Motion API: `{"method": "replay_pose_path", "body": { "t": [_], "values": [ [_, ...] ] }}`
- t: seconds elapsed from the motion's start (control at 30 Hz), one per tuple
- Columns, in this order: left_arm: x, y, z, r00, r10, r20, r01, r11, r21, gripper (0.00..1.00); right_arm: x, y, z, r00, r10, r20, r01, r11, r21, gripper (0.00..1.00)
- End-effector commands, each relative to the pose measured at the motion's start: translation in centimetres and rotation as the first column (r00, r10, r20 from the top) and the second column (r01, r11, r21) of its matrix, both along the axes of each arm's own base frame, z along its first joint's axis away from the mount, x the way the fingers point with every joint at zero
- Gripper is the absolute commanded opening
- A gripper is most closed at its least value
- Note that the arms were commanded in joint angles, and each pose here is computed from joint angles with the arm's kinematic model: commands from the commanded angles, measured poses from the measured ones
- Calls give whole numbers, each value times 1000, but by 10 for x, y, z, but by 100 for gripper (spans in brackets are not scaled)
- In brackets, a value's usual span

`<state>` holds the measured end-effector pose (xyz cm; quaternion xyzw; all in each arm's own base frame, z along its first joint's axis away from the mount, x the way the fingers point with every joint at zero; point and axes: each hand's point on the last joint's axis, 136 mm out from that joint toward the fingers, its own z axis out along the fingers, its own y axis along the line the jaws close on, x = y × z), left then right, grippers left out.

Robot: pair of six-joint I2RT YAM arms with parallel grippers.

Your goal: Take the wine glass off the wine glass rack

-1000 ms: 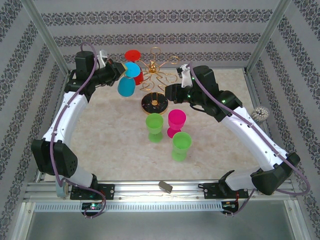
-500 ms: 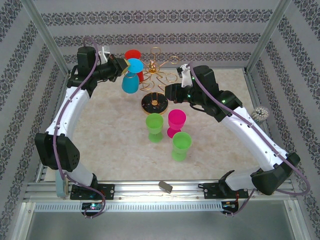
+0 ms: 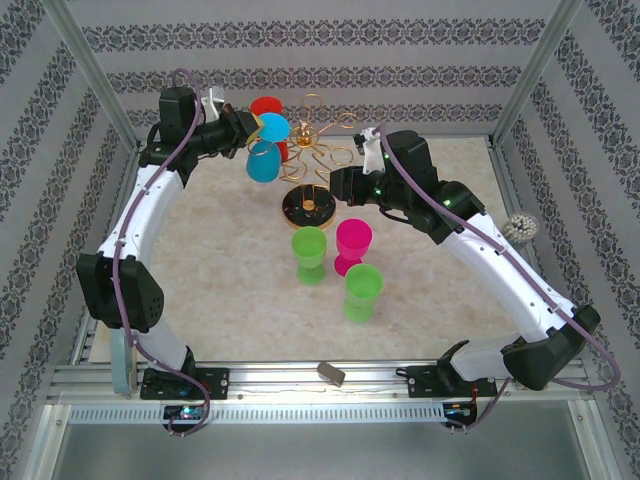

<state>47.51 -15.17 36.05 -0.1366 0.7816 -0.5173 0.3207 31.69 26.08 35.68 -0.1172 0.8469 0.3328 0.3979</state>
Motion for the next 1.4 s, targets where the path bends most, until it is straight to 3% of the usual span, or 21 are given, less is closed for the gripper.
{"method": "replay_pose_path", "body": {
  "t": [0.0,0.77,0.97,1.37],
  "values": [
    [3,6,15,998,-6,59,5,1000,20,0,5,2,17,1000,-1,27,-1,999,42,28],
    [11,36,17,995,66,81,-72,995,74,0,6,3,18,1000,-4,23,3,999,49,29],
    [-6,58,19,992,99,84,-108,988,107,0,4,4,18,1000,-2,18,0,998,62,29],
    [-70,105,6,984,161,72,-174,960,220,0,1,11,20,1000,27,10,-28,995,100,28]
  ]
}}
